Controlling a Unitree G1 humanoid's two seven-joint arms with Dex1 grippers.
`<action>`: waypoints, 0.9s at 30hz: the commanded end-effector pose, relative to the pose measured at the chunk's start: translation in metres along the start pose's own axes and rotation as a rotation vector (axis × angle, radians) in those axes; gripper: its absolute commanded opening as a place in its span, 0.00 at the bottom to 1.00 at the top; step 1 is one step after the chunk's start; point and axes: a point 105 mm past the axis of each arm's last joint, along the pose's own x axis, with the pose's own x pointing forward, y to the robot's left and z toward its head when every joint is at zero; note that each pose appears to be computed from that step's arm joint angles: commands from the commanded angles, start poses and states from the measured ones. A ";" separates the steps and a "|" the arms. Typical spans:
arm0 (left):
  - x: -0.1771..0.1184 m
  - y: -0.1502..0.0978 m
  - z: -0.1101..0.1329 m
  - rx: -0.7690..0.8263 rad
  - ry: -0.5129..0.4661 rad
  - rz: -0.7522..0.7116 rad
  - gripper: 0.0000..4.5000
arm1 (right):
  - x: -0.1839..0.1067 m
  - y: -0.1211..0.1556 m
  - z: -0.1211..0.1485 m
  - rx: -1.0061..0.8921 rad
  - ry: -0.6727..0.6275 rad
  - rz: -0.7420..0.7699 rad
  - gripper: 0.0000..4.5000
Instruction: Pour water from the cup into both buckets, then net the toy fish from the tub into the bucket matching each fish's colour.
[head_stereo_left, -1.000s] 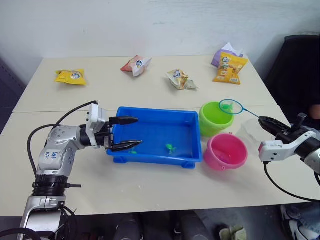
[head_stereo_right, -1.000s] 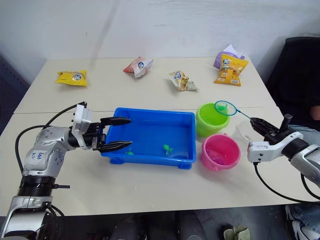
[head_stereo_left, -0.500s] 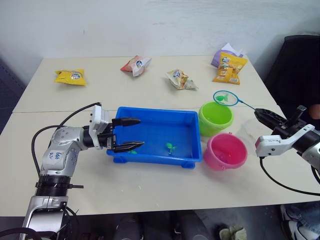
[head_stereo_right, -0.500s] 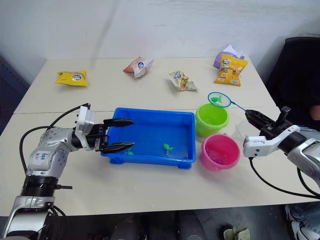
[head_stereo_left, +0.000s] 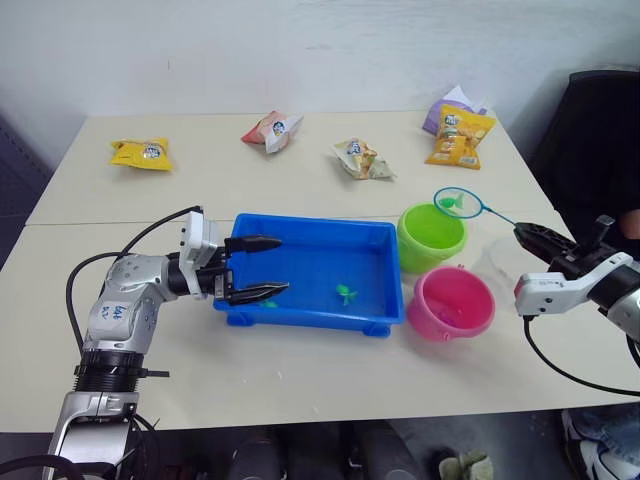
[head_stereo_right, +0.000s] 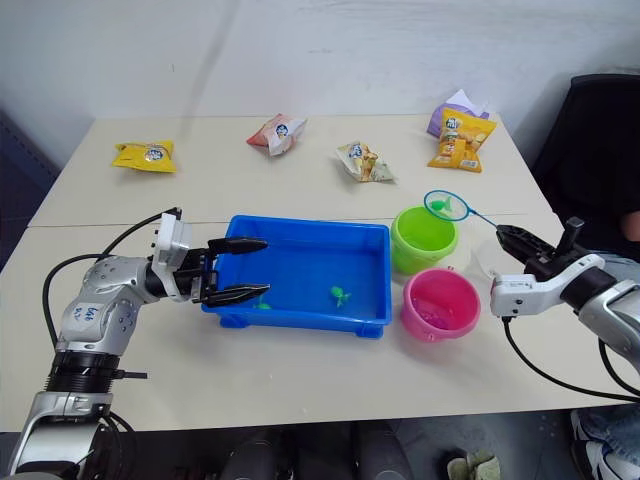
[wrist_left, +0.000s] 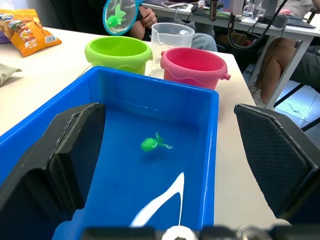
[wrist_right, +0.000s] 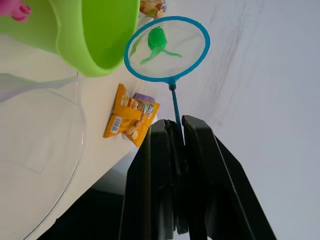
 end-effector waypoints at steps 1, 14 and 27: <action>0.000 0.002 0.007 0.031 -0.015 0.001 0.98 | -0.002 -0.030 -0.006 -0.018 0.026 -0.115 0.00; 0.000 0.003 0.008 0.032 -0.013 0.003 0.98 | -0.001 -0.017 0.008 0.013 -0.020 -0.086 0.00; -0.015 0.001 0.008 0.060 0.021 0.007 0.98 | 0.023 -0.052 0.063 0.705 -0.303 -0.001 0.00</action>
